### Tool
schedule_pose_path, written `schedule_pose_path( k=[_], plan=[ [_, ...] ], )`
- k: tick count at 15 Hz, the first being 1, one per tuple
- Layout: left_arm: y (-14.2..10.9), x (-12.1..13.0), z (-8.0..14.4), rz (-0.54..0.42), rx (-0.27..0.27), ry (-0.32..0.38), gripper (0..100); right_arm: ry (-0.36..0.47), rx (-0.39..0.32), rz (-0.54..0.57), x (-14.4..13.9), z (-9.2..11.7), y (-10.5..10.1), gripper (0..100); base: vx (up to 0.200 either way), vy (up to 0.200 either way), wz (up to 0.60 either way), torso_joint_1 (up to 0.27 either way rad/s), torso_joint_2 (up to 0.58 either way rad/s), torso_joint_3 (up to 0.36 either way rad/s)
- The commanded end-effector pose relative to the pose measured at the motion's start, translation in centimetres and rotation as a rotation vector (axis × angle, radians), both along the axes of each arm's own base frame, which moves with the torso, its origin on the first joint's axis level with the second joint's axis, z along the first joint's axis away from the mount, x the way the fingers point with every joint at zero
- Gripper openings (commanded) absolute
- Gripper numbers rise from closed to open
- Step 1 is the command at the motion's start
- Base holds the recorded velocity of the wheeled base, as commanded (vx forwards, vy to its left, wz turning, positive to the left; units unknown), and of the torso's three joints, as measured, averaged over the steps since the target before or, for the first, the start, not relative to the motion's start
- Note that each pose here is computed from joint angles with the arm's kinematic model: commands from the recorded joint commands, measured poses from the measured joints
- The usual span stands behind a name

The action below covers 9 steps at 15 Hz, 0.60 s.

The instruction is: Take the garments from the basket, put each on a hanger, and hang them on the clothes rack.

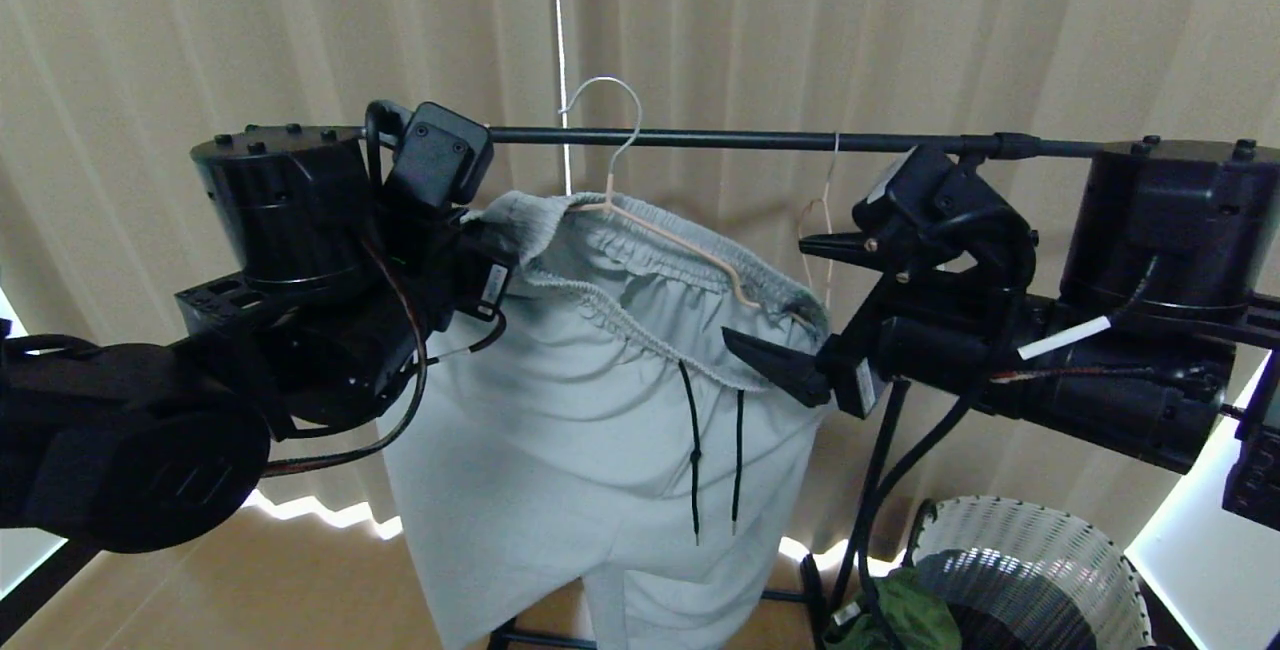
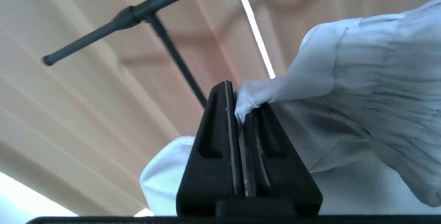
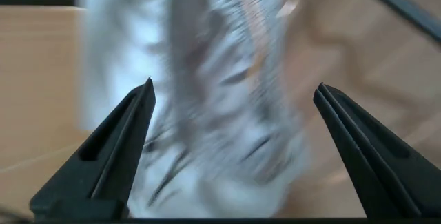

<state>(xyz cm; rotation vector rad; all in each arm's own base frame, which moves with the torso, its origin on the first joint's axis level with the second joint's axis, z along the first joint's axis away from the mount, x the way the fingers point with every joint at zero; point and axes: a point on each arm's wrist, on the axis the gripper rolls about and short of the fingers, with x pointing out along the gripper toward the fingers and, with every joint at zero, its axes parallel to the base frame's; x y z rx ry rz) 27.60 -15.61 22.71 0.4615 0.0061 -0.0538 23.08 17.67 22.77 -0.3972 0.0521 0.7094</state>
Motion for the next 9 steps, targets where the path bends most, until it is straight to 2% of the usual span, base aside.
schedule_pose_path(
  k=[1, 5, 9],
  plan=[
    [-0.8, -0.3, -0.1, -0.026, 0.001, 0.002, 0, 0.000, -0.011, -0.021, 1.3, -0.3, 0.8, 100, 0.000, 0.000, 0.00, 0.000, 0.00, 0.000],
    [-2.0, -1.1, -0.1, -0.071, 0.000, 0.002, 0, -0.056, -0.097, -0.077, 3.9, -0.7, 1.2, 100, 0.000, 0.000, 0.00, 0.000, 0.00, 0.000],
    [-2.5, -1.5, -0.1, -0.092, -0.008, 0.000, 0, -0.062, -0.097, -0.078, 4.4, -0.7, 1.6, 100, 0.000, 0.000, 0.00, 0.000, 0.00, 0.000]
  ],
)
